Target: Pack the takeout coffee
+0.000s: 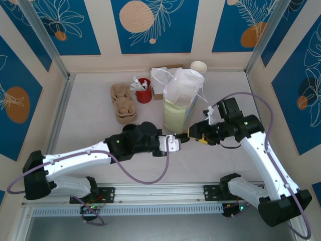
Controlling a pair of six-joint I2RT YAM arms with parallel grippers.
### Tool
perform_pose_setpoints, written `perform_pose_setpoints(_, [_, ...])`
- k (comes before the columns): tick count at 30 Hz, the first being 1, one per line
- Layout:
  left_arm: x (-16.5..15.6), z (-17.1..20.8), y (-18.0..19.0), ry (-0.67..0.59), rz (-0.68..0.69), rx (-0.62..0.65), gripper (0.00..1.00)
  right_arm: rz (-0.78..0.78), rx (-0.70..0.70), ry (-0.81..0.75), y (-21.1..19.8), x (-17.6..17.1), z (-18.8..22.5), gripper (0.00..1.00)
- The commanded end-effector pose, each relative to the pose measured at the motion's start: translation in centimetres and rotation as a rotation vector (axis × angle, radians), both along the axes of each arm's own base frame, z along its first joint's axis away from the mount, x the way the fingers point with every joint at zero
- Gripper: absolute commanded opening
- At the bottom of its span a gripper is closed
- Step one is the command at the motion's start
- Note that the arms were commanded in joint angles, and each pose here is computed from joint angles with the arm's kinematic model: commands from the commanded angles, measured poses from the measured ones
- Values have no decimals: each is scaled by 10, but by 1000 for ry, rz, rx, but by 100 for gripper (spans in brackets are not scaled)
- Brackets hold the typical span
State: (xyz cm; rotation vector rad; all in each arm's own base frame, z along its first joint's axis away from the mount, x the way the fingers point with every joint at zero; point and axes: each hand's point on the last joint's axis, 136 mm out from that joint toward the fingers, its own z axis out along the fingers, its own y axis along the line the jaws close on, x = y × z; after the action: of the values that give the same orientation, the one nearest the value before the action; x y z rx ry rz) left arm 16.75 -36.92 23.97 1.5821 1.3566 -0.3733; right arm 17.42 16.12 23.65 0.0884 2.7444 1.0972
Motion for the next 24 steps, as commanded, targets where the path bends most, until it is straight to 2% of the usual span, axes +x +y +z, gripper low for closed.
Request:
perform_pose_setpoints(1, [8,19,6,42,74,-69,6,-22,-16,-115,-8,4,18,58])
perform_pose_setpoints(10, [15,23,18,234,171,-159,6,-38,41,-253,-9,2,32,58])
perform_pose_setpoints(24, [14,39,39,548,243,-254,6,-68,110,-172,-1,4,10,58])
